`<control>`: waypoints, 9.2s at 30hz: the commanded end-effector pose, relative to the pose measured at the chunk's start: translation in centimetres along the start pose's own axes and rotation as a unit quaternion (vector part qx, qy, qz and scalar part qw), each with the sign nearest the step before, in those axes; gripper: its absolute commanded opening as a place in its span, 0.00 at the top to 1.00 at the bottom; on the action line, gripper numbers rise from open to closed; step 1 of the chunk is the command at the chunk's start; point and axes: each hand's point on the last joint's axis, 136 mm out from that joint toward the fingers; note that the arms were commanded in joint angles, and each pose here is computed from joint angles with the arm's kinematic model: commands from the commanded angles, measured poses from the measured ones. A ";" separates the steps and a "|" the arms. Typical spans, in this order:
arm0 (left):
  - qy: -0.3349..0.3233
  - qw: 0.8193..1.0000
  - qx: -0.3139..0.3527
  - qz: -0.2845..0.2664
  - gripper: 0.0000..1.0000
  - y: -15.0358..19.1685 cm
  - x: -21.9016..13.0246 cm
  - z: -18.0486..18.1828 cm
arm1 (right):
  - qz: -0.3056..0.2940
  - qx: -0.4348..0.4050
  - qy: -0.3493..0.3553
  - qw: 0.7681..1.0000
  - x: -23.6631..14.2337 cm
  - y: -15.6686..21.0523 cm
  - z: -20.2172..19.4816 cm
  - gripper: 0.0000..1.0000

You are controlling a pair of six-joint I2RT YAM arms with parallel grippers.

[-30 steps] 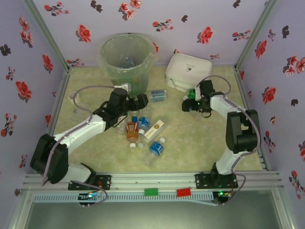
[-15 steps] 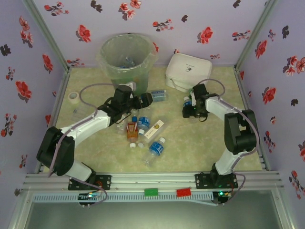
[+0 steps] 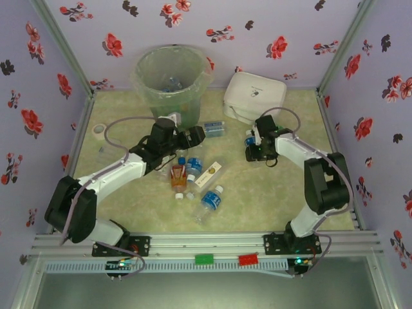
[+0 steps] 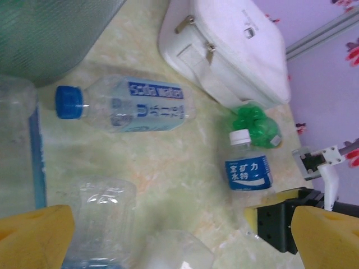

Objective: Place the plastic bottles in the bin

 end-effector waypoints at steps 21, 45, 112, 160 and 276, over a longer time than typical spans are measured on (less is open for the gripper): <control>0.144 0.989 0.004 0.010 0.00 1.1 0.9 -10.5 | -0.279 -0.079 -0.298 0.909 -13.4 -6.4 16.4 0.50; 0.135 0.990 -0.015 -0.028 0.52 -0.8 1.1 -9.5 | -0.308 -0.079 -0.324 0.891 -14.3 -7.8 18.4 0.30; 0.003 0.950 0.220 -0.223 0.00 -25.4 -7.1 -11.7 | -0.234 0.189 0.013 0.954 -8.2 -5.8 -4.0 0.00; 0.054 0.996 0.065 -0.031 0.00 -0.4 1.3 -4.4 | -0.223 0.251 -0.129 0.933 0.2 -8.3 -9.6 0.00; -0.087 0.921 0.303 -0.231 0.61 -30.1 -1.3 -11.1 | -0.299 0.134 -0.081 0.941 -10.1 -3.8 6.8 0.00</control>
Point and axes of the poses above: each hand's point on the last joint's axis, 136 mm out from that joint toward the fingers, its own x axis out along the fingers, its own z axis along the line the jaws close on, y = z × x, and after that the axes turned 10 degrees about -x, right-handed
